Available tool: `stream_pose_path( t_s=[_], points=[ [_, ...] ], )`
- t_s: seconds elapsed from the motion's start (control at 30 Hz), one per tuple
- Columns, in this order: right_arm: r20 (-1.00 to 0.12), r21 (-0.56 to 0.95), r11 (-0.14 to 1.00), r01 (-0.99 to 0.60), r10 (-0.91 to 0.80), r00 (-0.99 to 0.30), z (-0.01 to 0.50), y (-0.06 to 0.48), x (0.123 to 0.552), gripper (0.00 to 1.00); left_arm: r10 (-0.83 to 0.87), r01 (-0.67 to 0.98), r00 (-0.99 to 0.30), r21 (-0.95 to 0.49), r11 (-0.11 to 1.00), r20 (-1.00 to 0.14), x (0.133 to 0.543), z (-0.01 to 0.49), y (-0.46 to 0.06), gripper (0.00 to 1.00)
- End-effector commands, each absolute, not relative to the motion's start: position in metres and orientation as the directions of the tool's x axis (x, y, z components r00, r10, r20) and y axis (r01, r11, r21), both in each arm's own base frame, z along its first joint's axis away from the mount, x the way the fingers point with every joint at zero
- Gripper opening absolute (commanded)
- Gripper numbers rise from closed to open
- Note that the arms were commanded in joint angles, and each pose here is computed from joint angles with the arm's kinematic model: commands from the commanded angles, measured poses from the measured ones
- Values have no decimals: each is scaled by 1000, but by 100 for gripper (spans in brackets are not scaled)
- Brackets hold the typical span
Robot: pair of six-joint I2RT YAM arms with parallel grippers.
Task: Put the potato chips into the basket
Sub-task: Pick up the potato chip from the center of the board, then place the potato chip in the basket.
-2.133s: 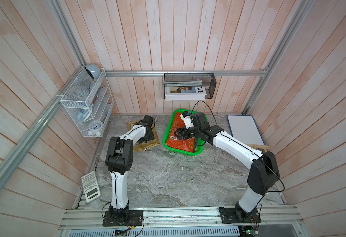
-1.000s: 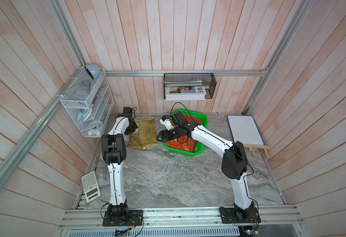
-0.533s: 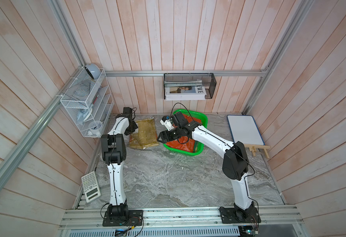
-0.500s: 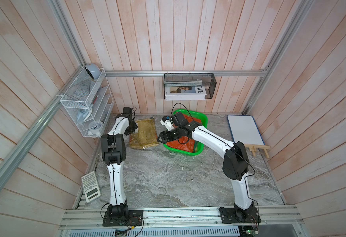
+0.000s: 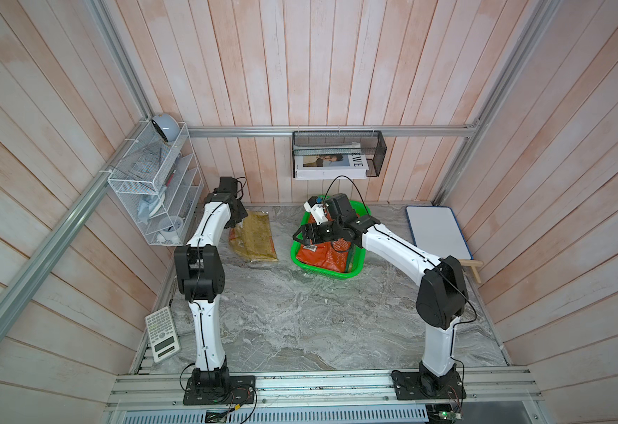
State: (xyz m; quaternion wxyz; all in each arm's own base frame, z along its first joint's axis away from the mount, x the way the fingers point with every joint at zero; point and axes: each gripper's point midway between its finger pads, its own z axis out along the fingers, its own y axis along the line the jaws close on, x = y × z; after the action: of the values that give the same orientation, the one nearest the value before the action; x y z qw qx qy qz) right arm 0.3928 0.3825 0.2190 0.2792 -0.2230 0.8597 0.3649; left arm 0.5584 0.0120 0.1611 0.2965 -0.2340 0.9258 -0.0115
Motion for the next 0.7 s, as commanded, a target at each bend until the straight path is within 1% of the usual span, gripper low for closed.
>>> stream_pose_path(
  t_s=[0.0,0.17,0.4,0.6,0.67],
  points=[
    [-692,487,649,-584,-122,-712,240,368,395,79,-369,-368,-634,-154,917,-680,556,239,2,0],
    [-713,490,681,-545,-47,-700,249,340,401,78,-329,-317,-588,-164,934,-739,542,283,-16,0],
    [-748,447,735,-509,-4,-663,256,305,404,78,-303,-235,-511,-208,949,-805,521,335,-46,0],
    [-733,456,758,-467,23,-680,249,285,407,79,-283,-116,-461,-259,959,-841,506,375,-87,0],
    [-719,480,759,-441,52,-693,246,276,410,79,-282,-65,-448,-284,957,-848,501,387,-104,0]
  ],
)
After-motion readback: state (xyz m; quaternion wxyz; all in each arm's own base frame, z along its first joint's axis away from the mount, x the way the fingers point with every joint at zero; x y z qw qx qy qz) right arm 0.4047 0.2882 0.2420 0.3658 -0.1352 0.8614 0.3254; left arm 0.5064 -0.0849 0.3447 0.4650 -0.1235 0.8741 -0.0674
